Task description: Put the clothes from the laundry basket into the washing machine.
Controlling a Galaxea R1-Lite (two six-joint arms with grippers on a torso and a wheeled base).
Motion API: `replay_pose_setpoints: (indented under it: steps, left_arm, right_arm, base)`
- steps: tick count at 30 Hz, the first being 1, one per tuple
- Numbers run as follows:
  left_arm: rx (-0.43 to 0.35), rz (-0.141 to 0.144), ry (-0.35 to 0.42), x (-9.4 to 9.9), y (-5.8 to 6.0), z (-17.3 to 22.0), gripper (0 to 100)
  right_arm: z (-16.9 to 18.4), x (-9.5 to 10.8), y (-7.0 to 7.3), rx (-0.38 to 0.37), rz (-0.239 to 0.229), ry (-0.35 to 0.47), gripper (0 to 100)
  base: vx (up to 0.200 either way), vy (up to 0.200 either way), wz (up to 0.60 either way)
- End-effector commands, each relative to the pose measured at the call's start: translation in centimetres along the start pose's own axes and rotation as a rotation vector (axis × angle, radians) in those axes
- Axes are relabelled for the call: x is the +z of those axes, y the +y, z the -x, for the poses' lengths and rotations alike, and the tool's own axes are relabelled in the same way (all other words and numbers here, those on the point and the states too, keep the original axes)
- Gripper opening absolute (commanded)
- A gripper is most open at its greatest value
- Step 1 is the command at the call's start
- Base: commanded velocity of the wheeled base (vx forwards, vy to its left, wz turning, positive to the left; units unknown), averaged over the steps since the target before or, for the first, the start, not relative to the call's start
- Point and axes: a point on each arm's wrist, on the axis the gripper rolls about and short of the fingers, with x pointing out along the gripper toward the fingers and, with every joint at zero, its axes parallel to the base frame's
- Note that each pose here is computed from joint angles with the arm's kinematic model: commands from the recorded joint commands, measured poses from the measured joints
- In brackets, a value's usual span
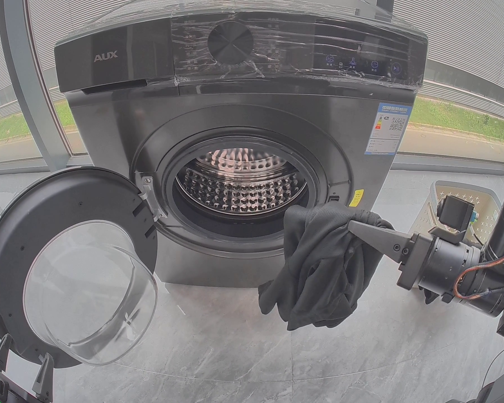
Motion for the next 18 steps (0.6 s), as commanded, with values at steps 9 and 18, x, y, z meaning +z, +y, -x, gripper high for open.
replay_pose_setpoints:
  steps: [9,18]
  left_arm:
    - [-0.001,-0.038,-0.002,-0.5,0.0,0.0,100]
    - [-0.003,-0.044,-0.004,-0.5,0.0,0.0,100]
  right_arm:
    - [-0.1,-0.1,0.0,0.009,0.000,0.008,0]
    - [-1.5,-0.8,0.8,0.062,-0.012,0.050,0]
  base:
    - [0.000,0.000,0.00]
    - [0.000,0.000,0.00]
